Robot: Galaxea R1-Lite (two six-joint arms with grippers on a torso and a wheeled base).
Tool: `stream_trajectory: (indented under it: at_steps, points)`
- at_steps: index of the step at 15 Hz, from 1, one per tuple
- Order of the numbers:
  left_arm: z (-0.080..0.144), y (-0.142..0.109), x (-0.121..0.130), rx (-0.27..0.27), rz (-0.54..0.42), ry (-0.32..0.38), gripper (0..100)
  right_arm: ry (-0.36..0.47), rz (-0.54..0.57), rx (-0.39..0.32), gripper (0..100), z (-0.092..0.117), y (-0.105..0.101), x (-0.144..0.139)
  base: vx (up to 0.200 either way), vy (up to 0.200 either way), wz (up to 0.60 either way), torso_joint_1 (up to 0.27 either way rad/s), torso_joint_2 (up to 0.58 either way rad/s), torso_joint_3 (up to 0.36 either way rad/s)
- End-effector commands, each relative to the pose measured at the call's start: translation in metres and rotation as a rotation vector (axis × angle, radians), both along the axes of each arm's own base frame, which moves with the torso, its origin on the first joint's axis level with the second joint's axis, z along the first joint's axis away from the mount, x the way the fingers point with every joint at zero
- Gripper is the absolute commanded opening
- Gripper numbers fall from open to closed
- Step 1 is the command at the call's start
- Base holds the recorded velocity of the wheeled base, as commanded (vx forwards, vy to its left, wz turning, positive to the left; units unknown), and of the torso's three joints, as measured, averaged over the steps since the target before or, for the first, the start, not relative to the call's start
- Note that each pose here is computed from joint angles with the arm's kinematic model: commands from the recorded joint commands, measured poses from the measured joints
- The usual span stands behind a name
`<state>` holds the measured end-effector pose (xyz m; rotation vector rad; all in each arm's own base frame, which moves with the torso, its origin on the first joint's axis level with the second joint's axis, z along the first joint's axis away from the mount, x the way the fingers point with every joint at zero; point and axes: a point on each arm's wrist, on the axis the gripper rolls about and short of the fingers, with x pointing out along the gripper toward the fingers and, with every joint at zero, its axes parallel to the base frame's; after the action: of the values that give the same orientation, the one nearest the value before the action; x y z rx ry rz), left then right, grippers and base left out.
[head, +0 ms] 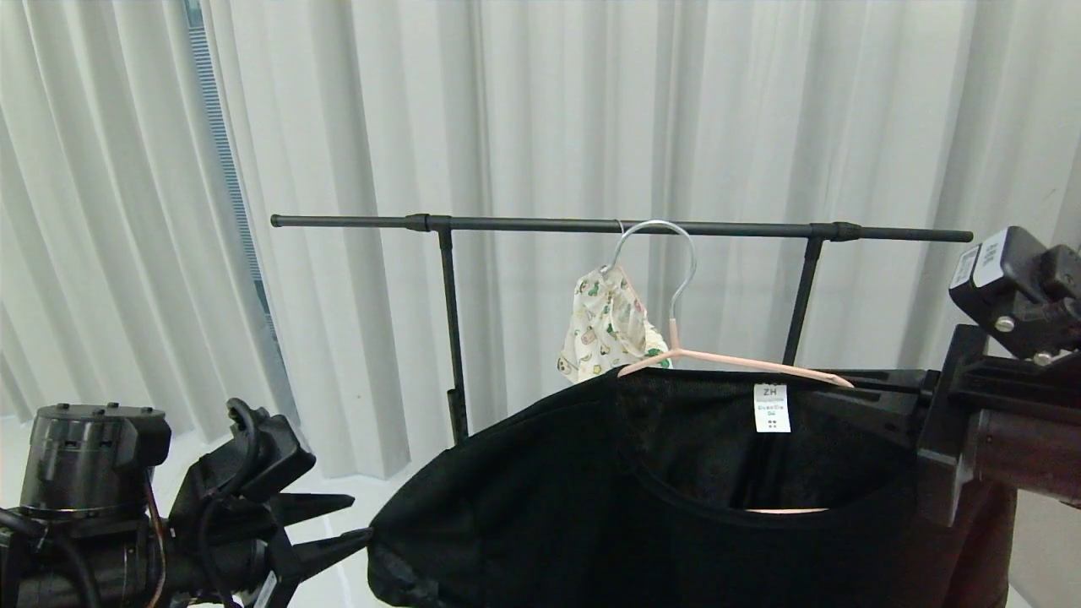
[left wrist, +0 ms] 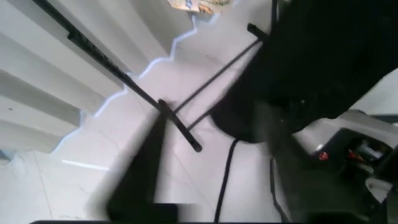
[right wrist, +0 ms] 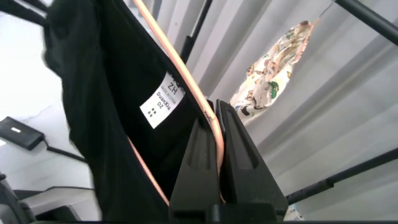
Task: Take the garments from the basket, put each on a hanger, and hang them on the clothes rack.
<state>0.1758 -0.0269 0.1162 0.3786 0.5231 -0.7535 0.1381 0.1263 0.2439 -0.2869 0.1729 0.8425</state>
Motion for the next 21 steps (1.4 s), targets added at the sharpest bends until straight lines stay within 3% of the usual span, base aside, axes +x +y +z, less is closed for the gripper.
stream_trajectory:
  at_steps: [1,4,6,8,9,10,12,16,21]
  points:
    - [0.006,0.0,-0.001,-0.007,-0.001,-0.033,100,0.005,-0.002,-0.006,0,-0.002,0.0,0.0,0.0,0.0,0.0,0.0,0.0,0.0]
    - [0.011,0.0,-0.006,-0.017,-0.003,-0.059,100,0.003,-0.035,-0.013,0,-0.003,-0.002,0.002,0.0,0.0,0.0,0.0,0.0,0.0]
    - [0.017,-0.001,-0.01,-0.057,0.014,-0.064,100,0.003,-0.063,-0.013,0,-0.003,-0.006,0.005,0.0,0.0,0.0,0.0,0.0,0.0]
    - [0.029,-0.009,-0.017,-0.156,0.004,-0.056,100,0.005,-0.089,-0.015,0,-0.004,-0.01,0.008,0.0,0.0,0.0,0.0,0.0,0.0]
    - [0.047,-0.018,-0.028,-0.303,0.019,-0.024,100,0.01,-0.122,-0.019,0,-0.005,-0.015,0.011,0.0,0.0,0.0,0.0,0.0,0.0]
    - [0.06,-0.022,-0.035,-0.394,0.028,-0.006,100,0.018,-0.151,-0.024,0,-0.008,-0.02,0.014,0.0,0.0,0.0,0.0,0.0,0.0]
    - [0.069,-0.022,-0.039,-0.445,0.081,-0.01,100,0.036,-0.227,-0.044,0,-0.016,-0.03,0.019,0.0,0.0,0.0,0.0,0.0,0.0]
    - [0.06,-0.019,-0.031,-0.312,0.294,-0.071,100,0.032,-0.439,-0.068,0,-0.019,-0.049,0.028,0.0,0.0,0.0,0.0,0.0,0.0]
    - [0.044,-0.015,-0.032,-0.158,0.37,-0.102,100,-0.008,-0.735,-0.066,0,-0.013,-0.091,0.036,0.0,0.0,0.0,0.0,0.0,0.0]
